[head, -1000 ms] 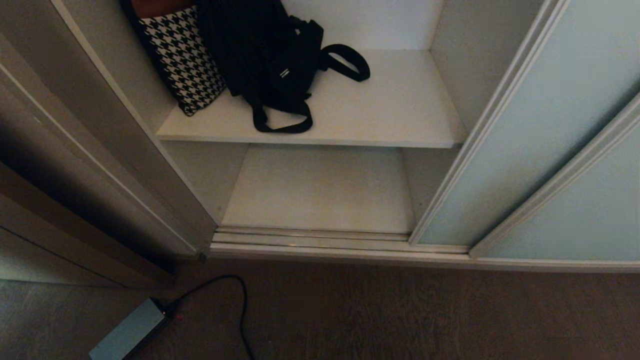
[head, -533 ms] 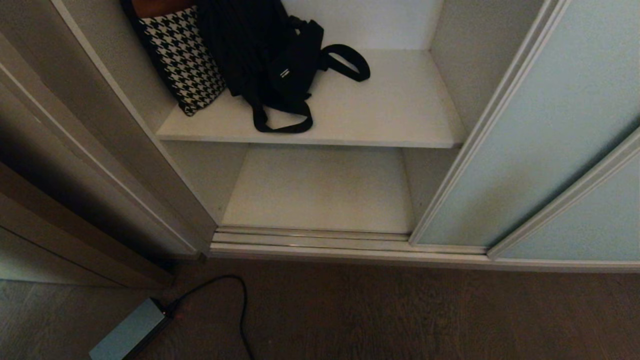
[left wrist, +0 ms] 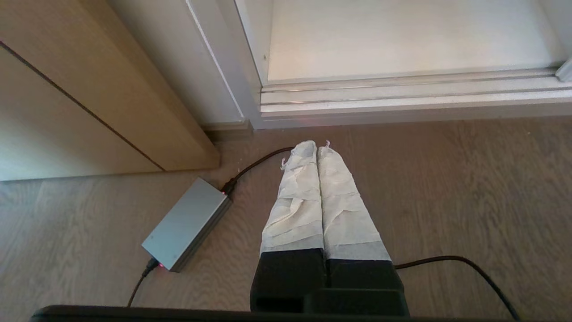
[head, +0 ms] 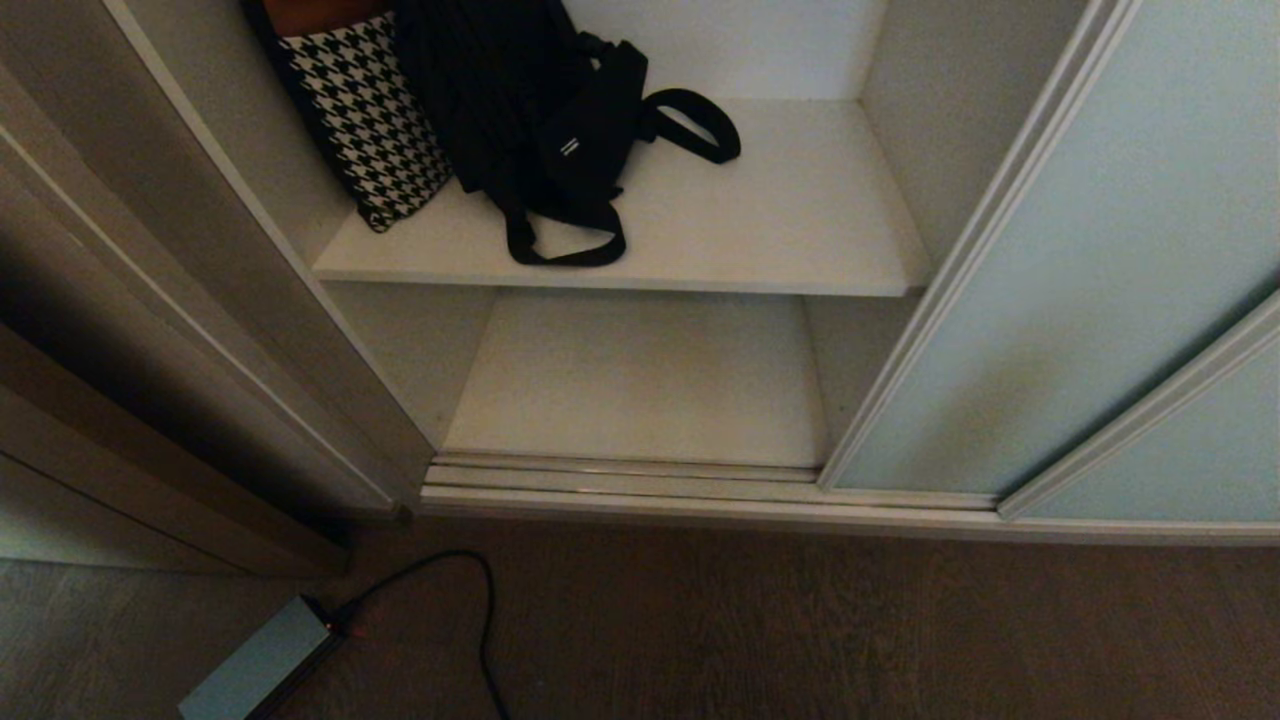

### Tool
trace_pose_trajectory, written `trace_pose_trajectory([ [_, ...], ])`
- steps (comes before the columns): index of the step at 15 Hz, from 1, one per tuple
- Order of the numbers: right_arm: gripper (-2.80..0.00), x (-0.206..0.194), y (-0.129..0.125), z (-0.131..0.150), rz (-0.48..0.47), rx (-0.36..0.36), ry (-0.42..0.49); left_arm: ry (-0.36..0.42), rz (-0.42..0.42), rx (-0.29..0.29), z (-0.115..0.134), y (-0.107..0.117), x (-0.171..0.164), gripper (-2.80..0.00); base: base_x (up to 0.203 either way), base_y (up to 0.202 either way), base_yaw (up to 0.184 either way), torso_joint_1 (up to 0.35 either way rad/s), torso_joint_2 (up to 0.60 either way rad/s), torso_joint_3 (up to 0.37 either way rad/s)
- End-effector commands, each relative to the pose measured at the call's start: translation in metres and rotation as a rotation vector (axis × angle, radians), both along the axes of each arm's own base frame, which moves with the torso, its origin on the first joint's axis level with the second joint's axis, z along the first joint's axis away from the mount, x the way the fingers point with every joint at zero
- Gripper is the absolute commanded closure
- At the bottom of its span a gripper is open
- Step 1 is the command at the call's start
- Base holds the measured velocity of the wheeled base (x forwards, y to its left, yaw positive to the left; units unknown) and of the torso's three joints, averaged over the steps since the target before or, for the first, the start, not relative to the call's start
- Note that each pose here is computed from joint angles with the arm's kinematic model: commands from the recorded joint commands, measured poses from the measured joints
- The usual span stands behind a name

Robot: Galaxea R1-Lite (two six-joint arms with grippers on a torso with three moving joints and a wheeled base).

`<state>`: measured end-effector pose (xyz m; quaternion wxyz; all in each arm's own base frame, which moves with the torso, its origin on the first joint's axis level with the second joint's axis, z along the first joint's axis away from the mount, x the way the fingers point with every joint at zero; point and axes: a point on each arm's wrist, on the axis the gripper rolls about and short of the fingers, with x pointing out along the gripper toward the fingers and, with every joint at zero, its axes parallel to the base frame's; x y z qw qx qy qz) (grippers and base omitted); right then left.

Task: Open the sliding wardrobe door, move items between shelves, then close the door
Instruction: Open the door

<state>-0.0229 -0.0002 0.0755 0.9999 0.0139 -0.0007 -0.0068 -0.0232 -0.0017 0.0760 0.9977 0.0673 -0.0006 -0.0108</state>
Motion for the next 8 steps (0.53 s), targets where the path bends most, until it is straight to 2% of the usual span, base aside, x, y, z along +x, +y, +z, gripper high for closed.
trace_pose_trajectory([
  [1,0.0,-0.0001,0.0,0.0,0.0,0.0,-0.002,0.012,-0.002,-0.005,-0.0005,-0.0001,0.0003,0.0,0.0,0.0,0.0,0.0,0.0,0.0],
  [4,0.0,-0.0001,0.0,-0.0003,0.0,0.0,-0.001,0.029,-0.001,-0.023,-0.0009,0.0,-0.0005,0.0,0.0,0.0,0.0,0.0,0.0,0.0],
  [8,0.0,0.0,0.0,-0.0004,0.0,0.0,-0.001,0.002,-0.001,-0.02,0.0,0.0,0.0006,0.0,0.0,0.0,0.0,0.0,0.0,0.0],
])
